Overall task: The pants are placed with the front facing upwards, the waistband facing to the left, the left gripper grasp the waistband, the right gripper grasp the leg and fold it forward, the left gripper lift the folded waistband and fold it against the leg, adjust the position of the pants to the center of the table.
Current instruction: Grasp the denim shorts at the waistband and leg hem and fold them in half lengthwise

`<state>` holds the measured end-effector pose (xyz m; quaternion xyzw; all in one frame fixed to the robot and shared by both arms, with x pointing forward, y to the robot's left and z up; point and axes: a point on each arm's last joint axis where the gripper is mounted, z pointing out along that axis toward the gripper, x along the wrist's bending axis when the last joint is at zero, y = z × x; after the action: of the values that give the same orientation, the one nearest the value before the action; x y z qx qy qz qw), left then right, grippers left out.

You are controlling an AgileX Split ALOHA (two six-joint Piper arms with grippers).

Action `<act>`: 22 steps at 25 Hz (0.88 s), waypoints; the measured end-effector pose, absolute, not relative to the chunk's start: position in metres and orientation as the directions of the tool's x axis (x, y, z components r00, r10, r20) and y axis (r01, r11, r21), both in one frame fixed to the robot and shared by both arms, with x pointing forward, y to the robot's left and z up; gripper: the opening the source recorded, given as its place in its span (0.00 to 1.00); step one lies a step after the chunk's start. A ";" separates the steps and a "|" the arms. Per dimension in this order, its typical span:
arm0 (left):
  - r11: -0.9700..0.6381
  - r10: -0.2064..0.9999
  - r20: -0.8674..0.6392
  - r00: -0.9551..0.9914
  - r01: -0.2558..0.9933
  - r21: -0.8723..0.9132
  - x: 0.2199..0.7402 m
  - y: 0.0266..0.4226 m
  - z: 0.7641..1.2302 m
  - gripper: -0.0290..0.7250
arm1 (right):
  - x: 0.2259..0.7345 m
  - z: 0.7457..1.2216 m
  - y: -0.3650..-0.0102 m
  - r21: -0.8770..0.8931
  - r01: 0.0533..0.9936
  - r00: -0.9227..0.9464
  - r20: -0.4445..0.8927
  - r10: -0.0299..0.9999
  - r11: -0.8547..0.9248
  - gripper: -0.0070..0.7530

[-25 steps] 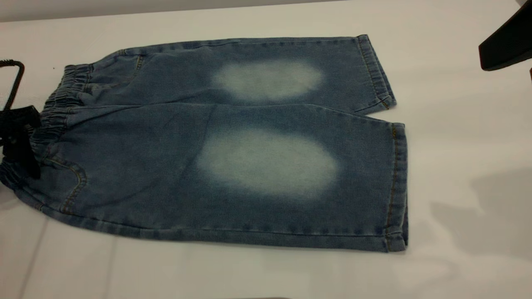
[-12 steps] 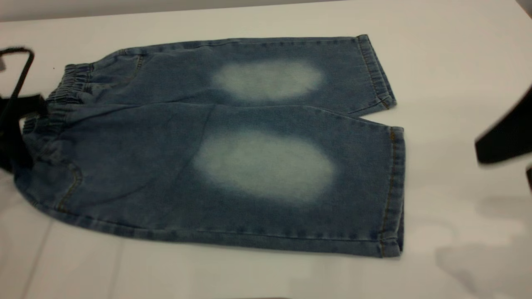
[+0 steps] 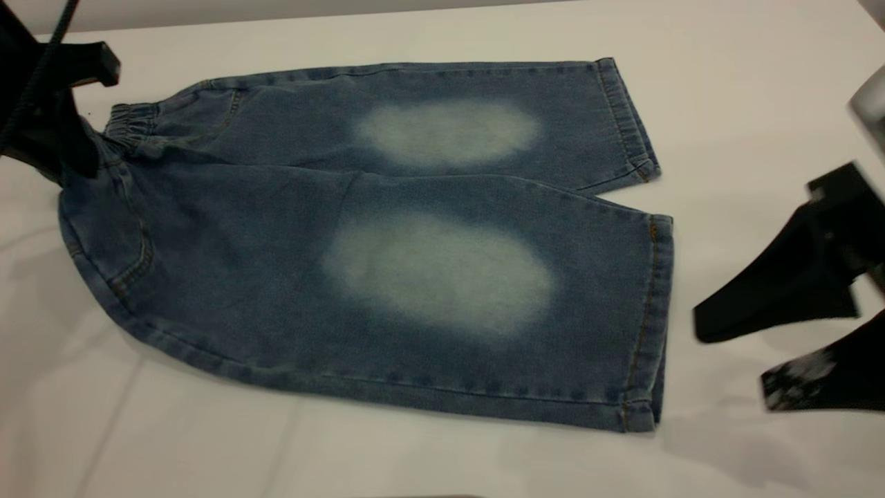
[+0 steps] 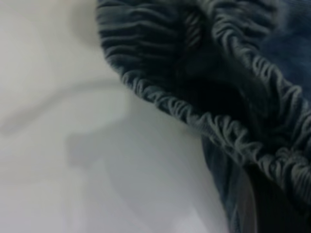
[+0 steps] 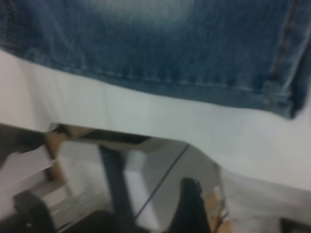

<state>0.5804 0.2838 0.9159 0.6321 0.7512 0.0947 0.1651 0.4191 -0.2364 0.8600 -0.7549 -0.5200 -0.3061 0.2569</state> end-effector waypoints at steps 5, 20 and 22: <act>0.139 0.987 -0.129 -0.100 0.929 0.342 0.578 0.267 0.916 0.15 | 0.419 0.830 -0.233 -0.171 0.919 0.357 0.741 0.569 -0.354 0.65; 0.129 0.987 -0.132 -0.088 0.931 0.341 0.578 0.262 0.916 0.15 | 0.438 0.797 -0.222 -0.191 0.938 0.335 0.724 0.603 -0.291 0.65; 0.129 0.987 -0.132 -0.088 0.931 0.341 0.578 0.262 0.916 0.15 | 0.439 0.795 -0.215 -0.186 0.946 0.316 0.709 0.631 -0.264 0.65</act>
<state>0.5778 0.2617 0.9156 0.6546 0.7327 0.0849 0.1657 0.4389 -0.2154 0.7947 -0.7518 -0.5245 -0.2589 0.3044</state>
